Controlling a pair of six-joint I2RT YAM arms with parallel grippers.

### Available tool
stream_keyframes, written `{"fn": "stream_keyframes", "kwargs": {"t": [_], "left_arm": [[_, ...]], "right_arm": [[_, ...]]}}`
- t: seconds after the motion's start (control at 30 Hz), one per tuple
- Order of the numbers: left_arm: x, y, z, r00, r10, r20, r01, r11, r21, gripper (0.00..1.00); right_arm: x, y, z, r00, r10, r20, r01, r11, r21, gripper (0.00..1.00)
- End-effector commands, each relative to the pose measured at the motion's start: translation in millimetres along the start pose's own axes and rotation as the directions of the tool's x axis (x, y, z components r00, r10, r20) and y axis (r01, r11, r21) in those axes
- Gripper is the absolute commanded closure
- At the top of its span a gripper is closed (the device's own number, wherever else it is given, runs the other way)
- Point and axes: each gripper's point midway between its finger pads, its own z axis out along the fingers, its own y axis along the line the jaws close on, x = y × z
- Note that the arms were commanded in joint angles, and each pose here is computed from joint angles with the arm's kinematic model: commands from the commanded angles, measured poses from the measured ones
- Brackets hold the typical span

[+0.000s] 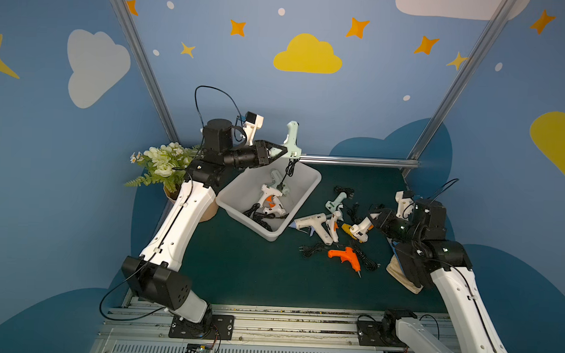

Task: Put the hot melt glue gun into the storage box
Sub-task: Pick up the hot melt adhesive gun from the center of the board, then place the hot melt adhesive gun in the storage box.

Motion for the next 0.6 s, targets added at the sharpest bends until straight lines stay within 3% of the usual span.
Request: {"fn": "stream_keyframes", "kwargs": {"t": [0.0, 0.27, 0.57], "left_arm": [[-6, 0, 13, 0.998, 0.042, -0.040, -0.040, 0.998, 0.049, 0.97], [21, 82, 50, 0.985, -0.048, -0.167, 0.031, 0.994, -0.103, 0.97], [107, 181, 43, 0.936, -0.253, -0.245, 0.146, 0.911, -0.386, 0.97]], "right_arm": [[-3, 9, -6, 0.999, -0.023, 0.024, 0.024, 1.000, -0.012, 1.00], [2, 13, -3, 0.999, -0.034, 0.012, 0.034, 0.999, -0.012, 1.00], [3, 17, -7, 0.999, -0.033, 0.022, 0.033, 0.999, -0.011, 1.00]]}}
